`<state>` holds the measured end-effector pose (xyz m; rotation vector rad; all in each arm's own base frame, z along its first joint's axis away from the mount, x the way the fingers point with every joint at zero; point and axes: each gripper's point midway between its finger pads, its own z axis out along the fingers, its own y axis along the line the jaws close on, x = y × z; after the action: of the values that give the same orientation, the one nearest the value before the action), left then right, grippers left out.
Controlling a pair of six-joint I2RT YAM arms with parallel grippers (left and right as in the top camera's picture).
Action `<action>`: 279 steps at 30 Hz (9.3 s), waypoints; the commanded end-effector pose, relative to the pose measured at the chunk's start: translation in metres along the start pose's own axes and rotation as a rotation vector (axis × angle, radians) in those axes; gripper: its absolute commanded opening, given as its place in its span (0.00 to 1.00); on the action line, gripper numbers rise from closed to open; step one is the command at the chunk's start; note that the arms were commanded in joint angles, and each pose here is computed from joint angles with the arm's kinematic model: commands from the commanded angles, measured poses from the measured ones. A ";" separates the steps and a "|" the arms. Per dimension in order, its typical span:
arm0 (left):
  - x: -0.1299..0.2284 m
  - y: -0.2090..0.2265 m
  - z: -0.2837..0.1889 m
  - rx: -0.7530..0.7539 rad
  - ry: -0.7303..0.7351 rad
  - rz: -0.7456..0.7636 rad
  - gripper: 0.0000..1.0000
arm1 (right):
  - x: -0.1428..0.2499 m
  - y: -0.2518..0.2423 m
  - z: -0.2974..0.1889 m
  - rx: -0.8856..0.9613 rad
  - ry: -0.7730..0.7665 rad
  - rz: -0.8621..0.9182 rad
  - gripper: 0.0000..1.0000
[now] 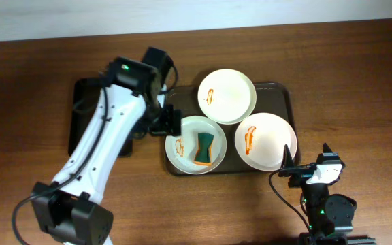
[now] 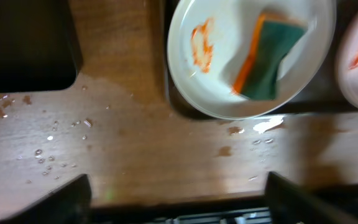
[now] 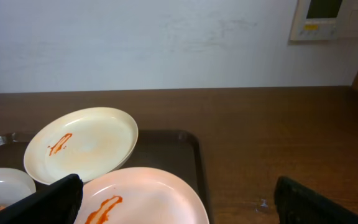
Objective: Clean dirty plates on tray and stack at the side
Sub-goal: 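Move the sponge with the left gripper onto the lower-left plate, then reach the right gripper to the lower-left plate rim and grasp it, then hold the plate with the right gripper and scrub it with the left sponge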
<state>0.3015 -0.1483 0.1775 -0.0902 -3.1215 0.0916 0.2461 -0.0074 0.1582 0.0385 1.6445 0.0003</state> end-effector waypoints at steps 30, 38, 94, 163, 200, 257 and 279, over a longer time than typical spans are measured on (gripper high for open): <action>0.014 0.008 0.106 -0.049 0.065 -0.114 1.00 | 0.003 0.000 0.000 0.002 0.005 0.001 0.98; 0.022 0.011 0.105 -0.063 0.098 -0.089 1.00 | 0.002 0.000 0.000 0.002 0.001 0.001 0.98; 0.007 -0.004 0.106 0.011 0.045 -0.088 1.00 | 0.119 0.160 0.106 -0.505 1.343 0.103 0.50; -0.010 -0.013 0.106 0.054 -0.023 -0.080 0.51 | 0.159 0.179 0.072 -0.370 1.497 0.184 0.16; -0.018 -0.112 0.177 0.356 0.012 0.230 0.67 | 0.156 0.183 0.086 -0.388 1.440 0.189 0.04; -0.049 -0.041 0.082 -0.075 -0.228 0.026 0.00 | 0.154 0.186 0.085 -0.440 1.427 0.154 0.04; -0.019 -0.001 0.186 -0.179 -0.238 -0.013 0.00 | 0.144 0.176 0.092 -0.342 1.439 0.124 0.04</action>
<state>0.3257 -0.2058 0.0066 -0.0814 -3.3591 0.1946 0.3292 0.1706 0.0073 -0.1490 3.0567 0.5242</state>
